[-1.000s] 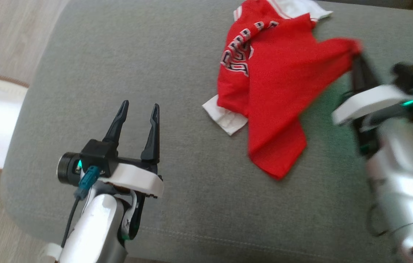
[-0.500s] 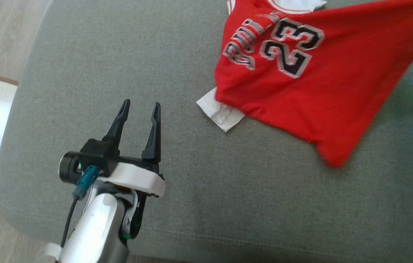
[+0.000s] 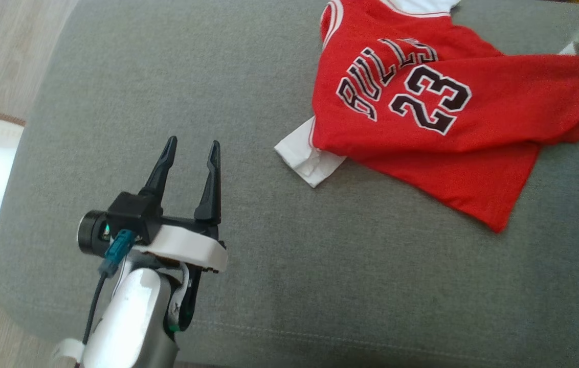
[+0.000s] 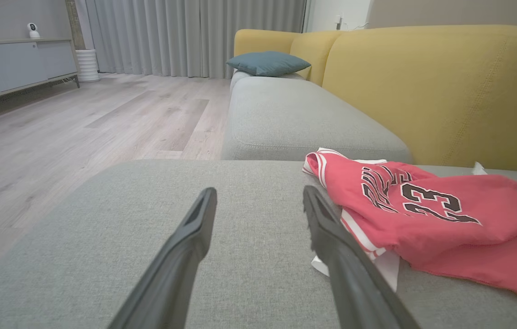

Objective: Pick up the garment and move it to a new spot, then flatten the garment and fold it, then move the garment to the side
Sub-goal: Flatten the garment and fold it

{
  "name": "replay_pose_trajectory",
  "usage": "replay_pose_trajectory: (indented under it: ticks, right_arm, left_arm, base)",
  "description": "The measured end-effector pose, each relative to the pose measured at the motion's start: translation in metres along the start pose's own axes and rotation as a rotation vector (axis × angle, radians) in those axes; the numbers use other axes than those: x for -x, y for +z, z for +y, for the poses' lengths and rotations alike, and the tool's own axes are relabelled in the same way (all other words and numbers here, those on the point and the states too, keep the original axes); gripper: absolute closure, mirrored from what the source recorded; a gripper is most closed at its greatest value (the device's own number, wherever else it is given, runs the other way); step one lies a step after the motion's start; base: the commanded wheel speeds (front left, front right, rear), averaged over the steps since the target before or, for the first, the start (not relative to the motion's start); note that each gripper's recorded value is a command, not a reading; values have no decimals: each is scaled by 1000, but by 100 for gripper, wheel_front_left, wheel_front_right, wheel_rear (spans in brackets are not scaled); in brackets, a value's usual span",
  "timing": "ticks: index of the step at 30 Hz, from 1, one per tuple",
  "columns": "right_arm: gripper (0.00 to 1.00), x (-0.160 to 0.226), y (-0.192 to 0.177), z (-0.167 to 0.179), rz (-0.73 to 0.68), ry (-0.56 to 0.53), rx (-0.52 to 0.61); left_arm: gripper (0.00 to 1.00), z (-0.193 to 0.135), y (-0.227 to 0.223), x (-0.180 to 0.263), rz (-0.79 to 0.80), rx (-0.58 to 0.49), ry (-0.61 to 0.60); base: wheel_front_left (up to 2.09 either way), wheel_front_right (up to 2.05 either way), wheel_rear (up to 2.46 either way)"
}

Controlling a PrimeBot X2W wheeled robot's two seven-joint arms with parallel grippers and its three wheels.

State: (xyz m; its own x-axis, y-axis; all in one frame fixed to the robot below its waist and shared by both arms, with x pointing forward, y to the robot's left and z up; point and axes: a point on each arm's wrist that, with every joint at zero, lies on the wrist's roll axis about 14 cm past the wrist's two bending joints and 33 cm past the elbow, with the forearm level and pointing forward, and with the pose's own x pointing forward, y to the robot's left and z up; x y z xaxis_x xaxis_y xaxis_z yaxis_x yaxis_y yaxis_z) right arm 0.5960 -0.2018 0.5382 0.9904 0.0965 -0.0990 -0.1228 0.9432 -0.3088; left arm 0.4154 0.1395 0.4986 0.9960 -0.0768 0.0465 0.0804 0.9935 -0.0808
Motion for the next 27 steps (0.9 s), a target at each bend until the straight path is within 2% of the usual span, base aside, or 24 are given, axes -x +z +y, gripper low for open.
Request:
replay_pose_trajectory:
  ticks: [7,13,18,22,27]
  right_arm:
    - [0,25,16,27,-109,30,-89]
    - [0,64,23,54,-186,52,-197]
    - [0,109,3,62,-181,28,-287]
    - [0,149,-26,66,-118,9,-325]
    - [0,159,-17,55,-140,-18,-333]
  left_arm:
    - [0,-11,11,-1,-33,3,-30]
    - [0,-23,16,6,-44,14,-57]
    - [0,-36,16,12,-41,30,-87]
    - [0,-49,9,11,-22,46,-120]
    - [0,-58,-13,6,45,45,-149]
  base:
    - [0,0,0]
    - [0,0,0]
    - [0,0,0]
    - [0,0,0]
    - [0,0,0]
